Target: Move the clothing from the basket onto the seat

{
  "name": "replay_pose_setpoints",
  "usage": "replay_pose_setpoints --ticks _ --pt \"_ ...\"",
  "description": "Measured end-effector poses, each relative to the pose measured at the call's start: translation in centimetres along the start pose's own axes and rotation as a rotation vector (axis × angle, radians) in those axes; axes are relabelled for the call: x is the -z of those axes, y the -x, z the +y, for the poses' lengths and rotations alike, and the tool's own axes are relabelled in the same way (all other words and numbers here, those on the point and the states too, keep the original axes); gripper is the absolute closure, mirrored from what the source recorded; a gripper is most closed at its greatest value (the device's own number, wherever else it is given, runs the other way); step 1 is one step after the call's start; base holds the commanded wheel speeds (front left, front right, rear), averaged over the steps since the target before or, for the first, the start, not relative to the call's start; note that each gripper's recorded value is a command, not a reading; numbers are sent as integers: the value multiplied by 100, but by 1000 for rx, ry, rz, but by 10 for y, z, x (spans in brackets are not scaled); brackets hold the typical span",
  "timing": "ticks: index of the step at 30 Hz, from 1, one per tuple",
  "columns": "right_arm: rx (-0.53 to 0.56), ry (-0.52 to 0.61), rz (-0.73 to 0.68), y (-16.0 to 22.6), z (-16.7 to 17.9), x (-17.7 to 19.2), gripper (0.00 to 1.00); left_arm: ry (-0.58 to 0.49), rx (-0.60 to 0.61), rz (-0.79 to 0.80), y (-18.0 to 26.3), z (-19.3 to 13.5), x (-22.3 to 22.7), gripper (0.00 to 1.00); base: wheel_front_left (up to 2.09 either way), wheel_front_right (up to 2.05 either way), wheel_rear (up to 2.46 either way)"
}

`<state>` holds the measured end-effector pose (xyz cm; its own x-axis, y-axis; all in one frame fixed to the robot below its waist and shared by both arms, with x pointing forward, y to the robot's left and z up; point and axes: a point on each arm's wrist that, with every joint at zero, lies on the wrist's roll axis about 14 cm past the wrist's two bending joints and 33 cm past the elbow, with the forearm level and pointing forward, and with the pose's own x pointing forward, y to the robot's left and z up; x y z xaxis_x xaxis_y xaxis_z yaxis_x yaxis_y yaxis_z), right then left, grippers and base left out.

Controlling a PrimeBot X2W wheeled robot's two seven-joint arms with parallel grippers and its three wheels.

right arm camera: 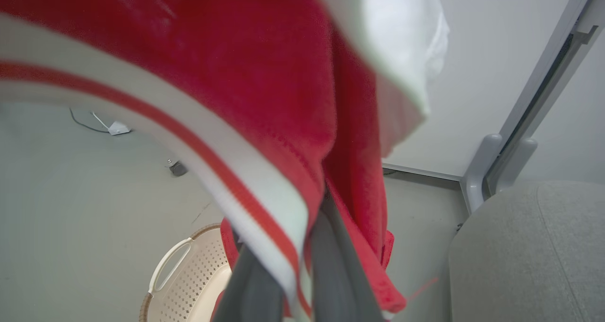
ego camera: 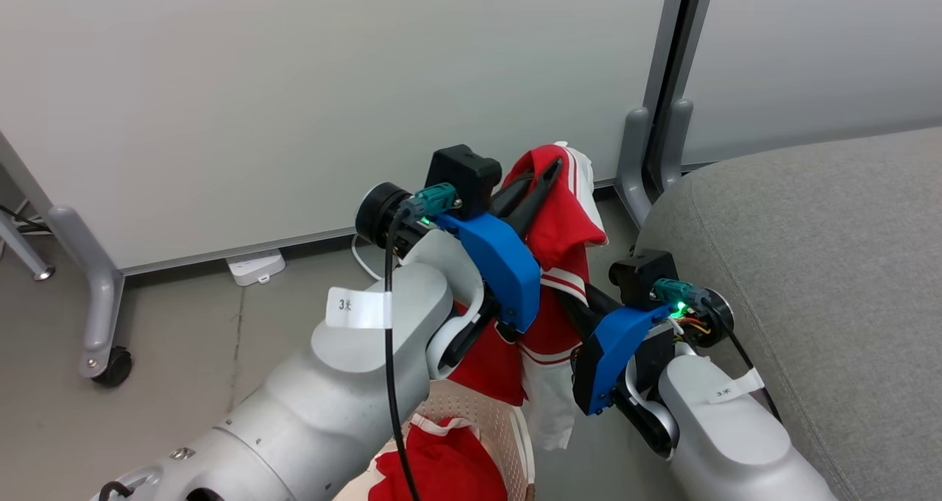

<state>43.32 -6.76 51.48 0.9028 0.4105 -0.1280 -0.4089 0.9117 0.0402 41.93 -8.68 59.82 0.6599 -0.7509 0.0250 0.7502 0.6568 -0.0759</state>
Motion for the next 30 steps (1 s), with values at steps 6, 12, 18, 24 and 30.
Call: replay_pose_setpoints --ticks 6,12,18,24,30 --pt "7 -8 -19 0 -4 -2 100 109 -11 -58 7 3 14 0 0 0 0" --pt "38 -25 -26 -3 -17 0 100 124 -161 -107 45 41 37 0 0 0 0" --pt "66 -31 -25 -5 -29 4 100 95 -262 -74 85 57 73 0 0 0 0" --pt "80 -30 -41 -4 -34 0 100 69 -340 -81 112 72 82 0 0 0 0" --pt "90 -24 -58 -1 -37 -5 100 76 -375 -79 126 74 89 0 0 0 0"
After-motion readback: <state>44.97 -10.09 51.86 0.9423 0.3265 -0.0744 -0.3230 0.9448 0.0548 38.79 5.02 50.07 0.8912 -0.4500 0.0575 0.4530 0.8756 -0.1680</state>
